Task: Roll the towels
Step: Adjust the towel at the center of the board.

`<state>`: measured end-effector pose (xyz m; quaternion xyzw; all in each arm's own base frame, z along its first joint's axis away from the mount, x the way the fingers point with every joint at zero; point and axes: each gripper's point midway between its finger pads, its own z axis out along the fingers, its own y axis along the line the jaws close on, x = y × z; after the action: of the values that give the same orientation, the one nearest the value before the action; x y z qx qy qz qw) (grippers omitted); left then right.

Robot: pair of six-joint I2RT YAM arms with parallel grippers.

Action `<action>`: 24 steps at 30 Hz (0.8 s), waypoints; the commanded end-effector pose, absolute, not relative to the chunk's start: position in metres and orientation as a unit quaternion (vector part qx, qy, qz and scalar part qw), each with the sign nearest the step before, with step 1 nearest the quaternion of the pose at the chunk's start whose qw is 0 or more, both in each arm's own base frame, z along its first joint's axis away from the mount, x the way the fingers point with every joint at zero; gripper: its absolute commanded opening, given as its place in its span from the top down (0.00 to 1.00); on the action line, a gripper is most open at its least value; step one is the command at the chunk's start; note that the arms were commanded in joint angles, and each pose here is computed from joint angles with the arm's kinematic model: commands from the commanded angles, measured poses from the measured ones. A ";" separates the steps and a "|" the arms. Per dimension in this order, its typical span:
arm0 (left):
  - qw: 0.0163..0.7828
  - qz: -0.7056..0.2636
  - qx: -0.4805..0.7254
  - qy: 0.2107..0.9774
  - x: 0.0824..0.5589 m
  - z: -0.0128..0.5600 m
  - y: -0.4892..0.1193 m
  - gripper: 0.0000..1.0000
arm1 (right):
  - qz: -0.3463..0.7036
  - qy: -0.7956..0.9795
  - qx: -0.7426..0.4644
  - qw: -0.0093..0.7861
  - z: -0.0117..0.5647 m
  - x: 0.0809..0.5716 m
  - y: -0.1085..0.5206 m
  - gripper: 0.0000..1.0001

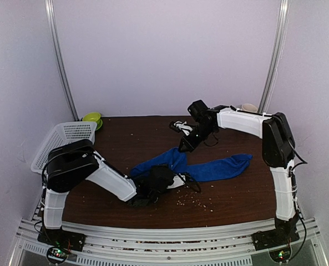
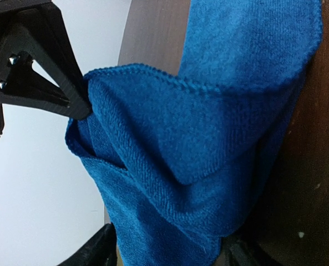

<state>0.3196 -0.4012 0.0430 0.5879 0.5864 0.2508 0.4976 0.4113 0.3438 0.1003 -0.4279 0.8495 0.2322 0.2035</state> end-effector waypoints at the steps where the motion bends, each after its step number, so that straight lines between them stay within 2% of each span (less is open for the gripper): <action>1: 0.398 0.273 0.657 0.580 0.321 -0.014 -0.376 0.35 | 0.239 0.851 -0.422 0.204 0.104 0.416 0.343 1.00; 10: 0.358 0.247 0.693 0.575 0.315 -0.021 -0.363 0.33 | 0.237 0.853 -0.419 0.203 0.102 0.418 0.340 1.00; 13: 0.351 0.255 0.694 0.575 0.316 -0.025 -0.358 0.41 | 0.237 0.853 -0.418 0.202 0.101 0.418 0.340 1.00; 16: 0.354 0.253 0.694 0.574 0.315 -0.027 -0.357 0.59 | 0.237 0.853 -0.418 0.202 0.101 0.419 0.339 1.00; 24: 0.393 0.233 0.678 0.575 0.314 -0.014 -0.364 0.67 | 0.234 0.855 -0.418 0.199 0.098 0.419 0.338 1.00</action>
<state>0.3316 -0.3859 0.0269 0.6294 0.5766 0.2498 0.4571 0.4132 0.3389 0.0947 -0.4228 0.8540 0.2308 0.1966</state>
